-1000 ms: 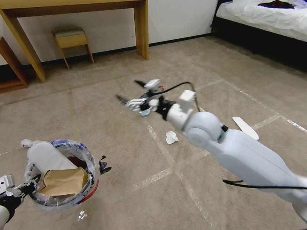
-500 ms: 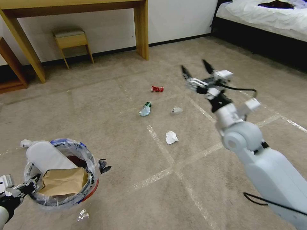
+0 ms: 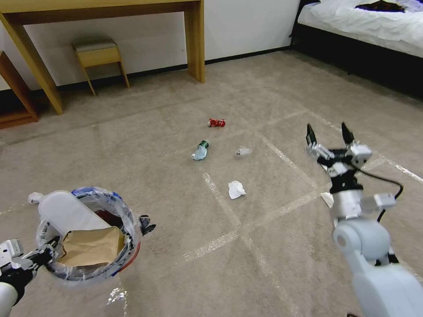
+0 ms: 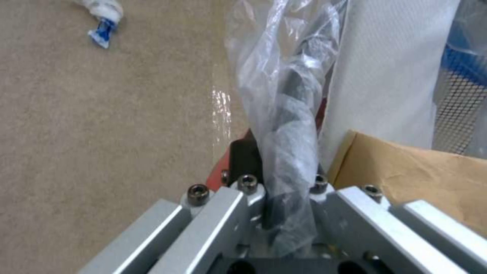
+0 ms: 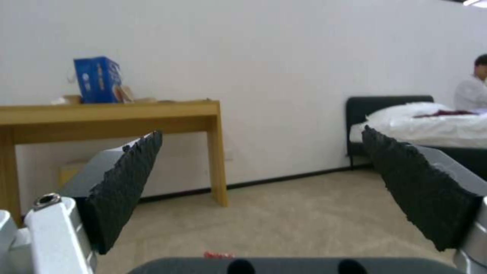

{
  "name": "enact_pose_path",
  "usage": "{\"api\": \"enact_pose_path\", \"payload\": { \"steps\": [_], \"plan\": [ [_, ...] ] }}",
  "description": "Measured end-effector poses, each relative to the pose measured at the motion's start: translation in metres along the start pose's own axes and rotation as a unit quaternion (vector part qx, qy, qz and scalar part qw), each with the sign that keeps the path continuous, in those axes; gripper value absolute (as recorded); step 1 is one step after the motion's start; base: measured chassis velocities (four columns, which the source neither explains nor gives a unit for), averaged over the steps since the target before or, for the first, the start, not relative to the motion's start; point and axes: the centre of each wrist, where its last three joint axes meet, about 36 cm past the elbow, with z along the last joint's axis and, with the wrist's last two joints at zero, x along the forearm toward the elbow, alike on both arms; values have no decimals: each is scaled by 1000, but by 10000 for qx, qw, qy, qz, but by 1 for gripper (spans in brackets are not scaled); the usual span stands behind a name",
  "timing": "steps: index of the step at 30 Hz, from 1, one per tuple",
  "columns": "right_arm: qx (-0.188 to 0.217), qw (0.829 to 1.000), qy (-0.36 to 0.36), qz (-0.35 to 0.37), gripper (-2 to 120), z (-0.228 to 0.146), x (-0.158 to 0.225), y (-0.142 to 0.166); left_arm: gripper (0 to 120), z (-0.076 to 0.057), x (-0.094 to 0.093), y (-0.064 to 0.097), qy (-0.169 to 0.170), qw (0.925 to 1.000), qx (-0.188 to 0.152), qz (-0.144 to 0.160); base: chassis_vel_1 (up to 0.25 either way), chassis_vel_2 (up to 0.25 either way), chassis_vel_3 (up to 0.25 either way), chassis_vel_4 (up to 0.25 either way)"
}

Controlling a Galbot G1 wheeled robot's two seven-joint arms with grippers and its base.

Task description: Pick up the trash bin and place the garbage on the floor into it.

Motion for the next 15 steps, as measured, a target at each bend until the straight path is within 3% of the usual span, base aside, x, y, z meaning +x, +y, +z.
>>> {"api": "enact_pose_path", "payload": {
  "steps": [15],
  "plan": [
    [32,9998,183,67,100,10,6,-1,1,2,-7,10,50,10000,-53,-1,0,0,0,0]
  ]
}}
